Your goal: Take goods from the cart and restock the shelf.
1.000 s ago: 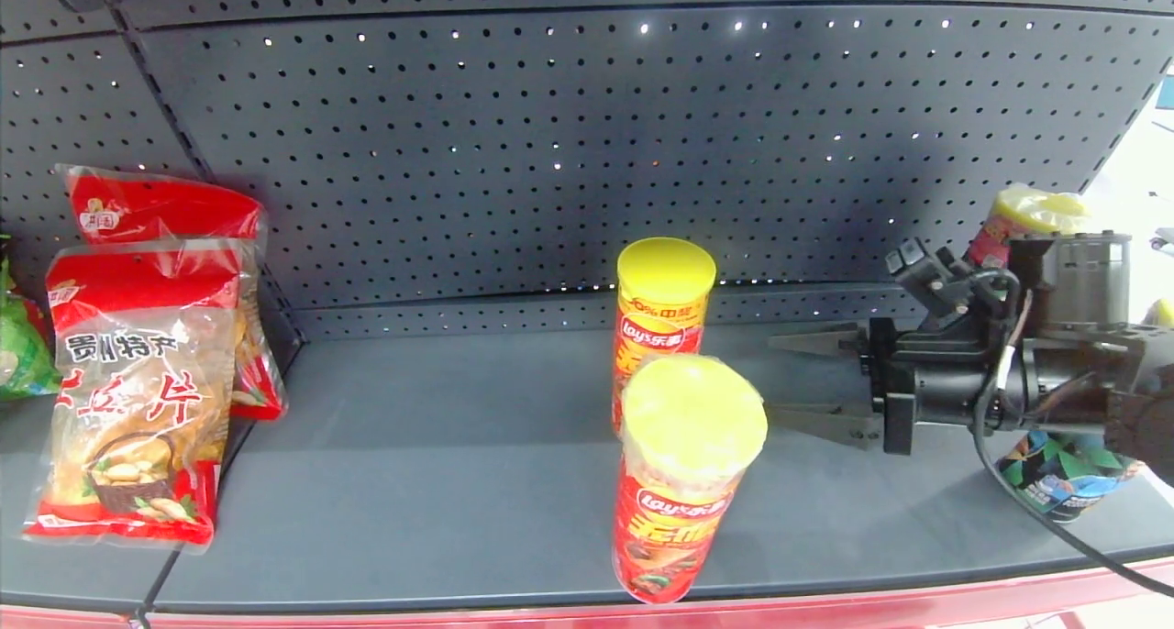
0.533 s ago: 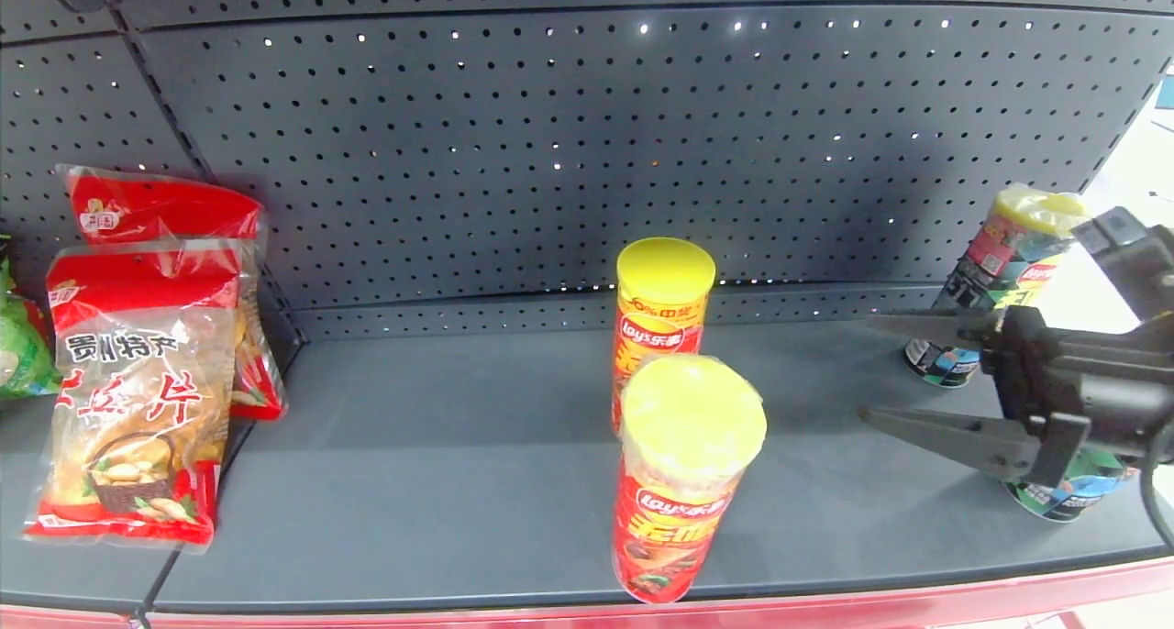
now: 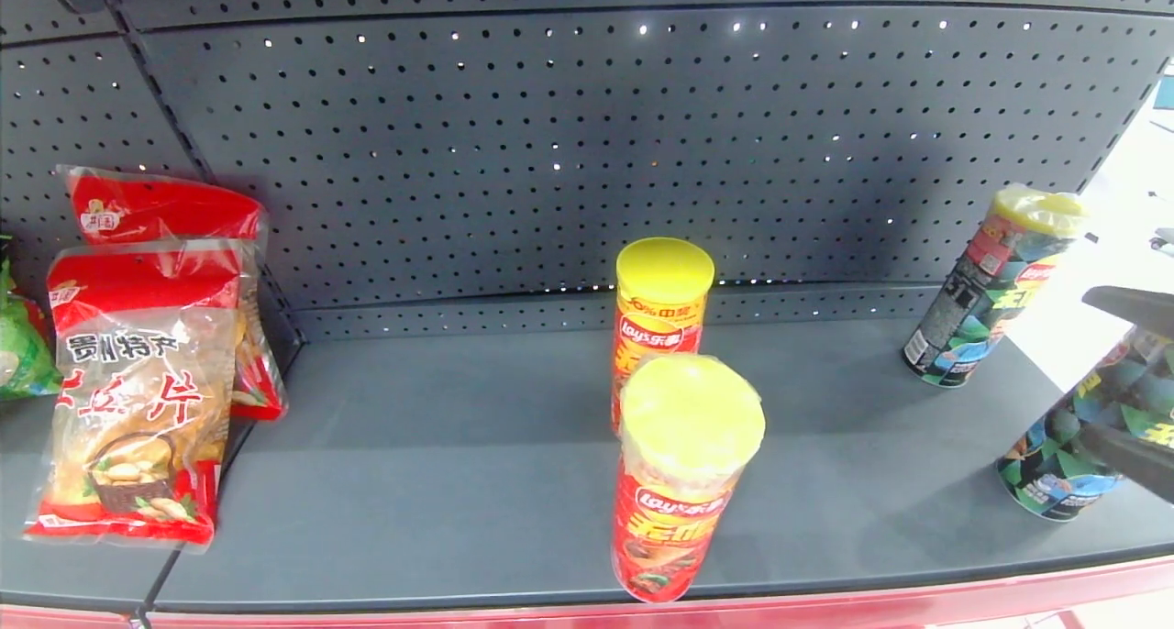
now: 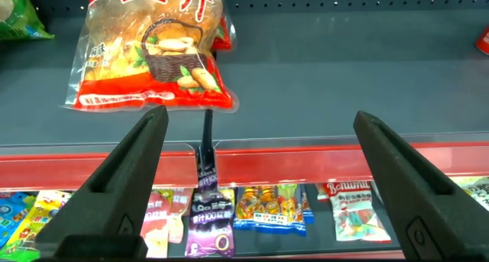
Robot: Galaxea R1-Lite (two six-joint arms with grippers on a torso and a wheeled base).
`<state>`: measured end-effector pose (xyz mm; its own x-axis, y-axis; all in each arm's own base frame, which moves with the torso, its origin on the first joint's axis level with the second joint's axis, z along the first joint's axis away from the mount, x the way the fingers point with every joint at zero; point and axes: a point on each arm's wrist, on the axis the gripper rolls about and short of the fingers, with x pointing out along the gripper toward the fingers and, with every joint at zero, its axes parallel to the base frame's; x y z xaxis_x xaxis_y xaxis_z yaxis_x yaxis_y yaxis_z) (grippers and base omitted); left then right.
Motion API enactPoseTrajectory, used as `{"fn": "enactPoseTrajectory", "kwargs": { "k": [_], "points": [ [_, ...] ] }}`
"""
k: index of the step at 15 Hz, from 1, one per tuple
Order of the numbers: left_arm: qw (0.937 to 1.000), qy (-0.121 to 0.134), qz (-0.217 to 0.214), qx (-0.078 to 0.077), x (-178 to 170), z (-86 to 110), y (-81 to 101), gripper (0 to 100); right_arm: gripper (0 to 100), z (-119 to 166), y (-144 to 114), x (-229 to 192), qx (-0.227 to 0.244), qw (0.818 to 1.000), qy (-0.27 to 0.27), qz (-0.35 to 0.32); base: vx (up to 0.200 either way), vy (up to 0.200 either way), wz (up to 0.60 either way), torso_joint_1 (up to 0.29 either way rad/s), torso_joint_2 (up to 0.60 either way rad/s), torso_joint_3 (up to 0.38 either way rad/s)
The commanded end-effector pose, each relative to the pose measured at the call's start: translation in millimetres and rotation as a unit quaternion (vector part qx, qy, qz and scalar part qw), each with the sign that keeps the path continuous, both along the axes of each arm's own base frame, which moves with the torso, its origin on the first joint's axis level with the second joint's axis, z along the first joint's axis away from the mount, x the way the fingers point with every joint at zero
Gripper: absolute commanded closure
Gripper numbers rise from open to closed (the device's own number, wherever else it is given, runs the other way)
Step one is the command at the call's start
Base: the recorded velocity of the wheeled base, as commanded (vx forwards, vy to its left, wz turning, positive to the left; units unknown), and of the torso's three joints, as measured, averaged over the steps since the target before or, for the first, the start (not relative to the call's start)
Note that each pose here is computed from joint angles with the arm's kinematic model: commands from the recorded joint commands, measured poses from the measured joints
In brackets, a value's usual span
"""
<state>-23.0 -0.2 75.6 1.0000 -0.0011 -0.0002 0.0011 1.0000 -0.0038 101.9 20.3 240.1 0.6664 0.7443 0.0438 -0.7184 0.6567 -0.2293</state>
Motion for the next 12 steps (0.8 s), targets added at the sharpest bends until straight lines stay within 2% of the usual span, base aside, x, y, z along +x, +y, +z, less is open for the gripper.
{"fn": "enactPoseTrajectory", "kwargs": {
  "k": [1, 3, 4, 5, 7, 8, 9, 12],
  "points": [
    [1.0000, 0.001, 0.000, 0.000, 0, -0.1, 0.0, 0, 0, 31, -7, -49, 0.045, 0.991, -0.091, -0.083, 0.000, 0.000, 0.00, 0.000, 0.00, 0.000],
    [1.0000, 0.001, -0.001, 0.000, 0, -0.1, 0.0, 0, 0, 54, -11, -61, 0.070, 0.974, -0.138, -0.165, 0.000, 0.000, 0.00, 0.000, 0.00, 0.000],
    [1.0000, 0.001, 0.000, 0.000, 0, -0.1, 0.0, 0, 0, 60, -14, -74, 0.094, 0.952, -0.156, -0.248, 0.000, 0.000, 0.00, 0.000, 0.00, 0.000],
    [1.0000, 0.001, 0.000, 0.000, 0, -0.1, 0.0, 0, 0, 52, -15, -86, 0.097, 0.945, -0.147, -0.276, 0.000, 0.000, 0.00, 0.000, 0.00, 0.000],
    [1.0000, 0.001, 0.000, 0.000, 0, -0.1, 0.0, 0, 0, 6, -13, -112, 0.071, 0.947, -0.049, -0.310, 0.000, 0.000, 0.00, 0.000, 0.00, 0.000],
    [1.0000, 0.001, 0.000, 0.000, 0, -0.1, 0.0, 0, 0, -6, -12, -116, 0.066, 0.947, -0.024, -0.314, 0.000, 0.000, 0.00, 0.000, 0.00, 0.000],
    [1.0000, 0.001, -0.001, 0.000, 0, -0.1, 0.0, 0, 0, -30, -11, -121, 0.055, 0.945, 0.022, -0.321, 0.000, 0.000, 0.00, 0.000, 0.00, 0.000],
    [1.0000, 0.001, 0.000, 0.000, 0, -0.1, 0.0, 0, 0, -79, -13, -111, 0.022, 0.941, 0.095, -0.325, 0.000, 0.000, 0.00, 0.000, 0.00, 0.000]
  ]
}}
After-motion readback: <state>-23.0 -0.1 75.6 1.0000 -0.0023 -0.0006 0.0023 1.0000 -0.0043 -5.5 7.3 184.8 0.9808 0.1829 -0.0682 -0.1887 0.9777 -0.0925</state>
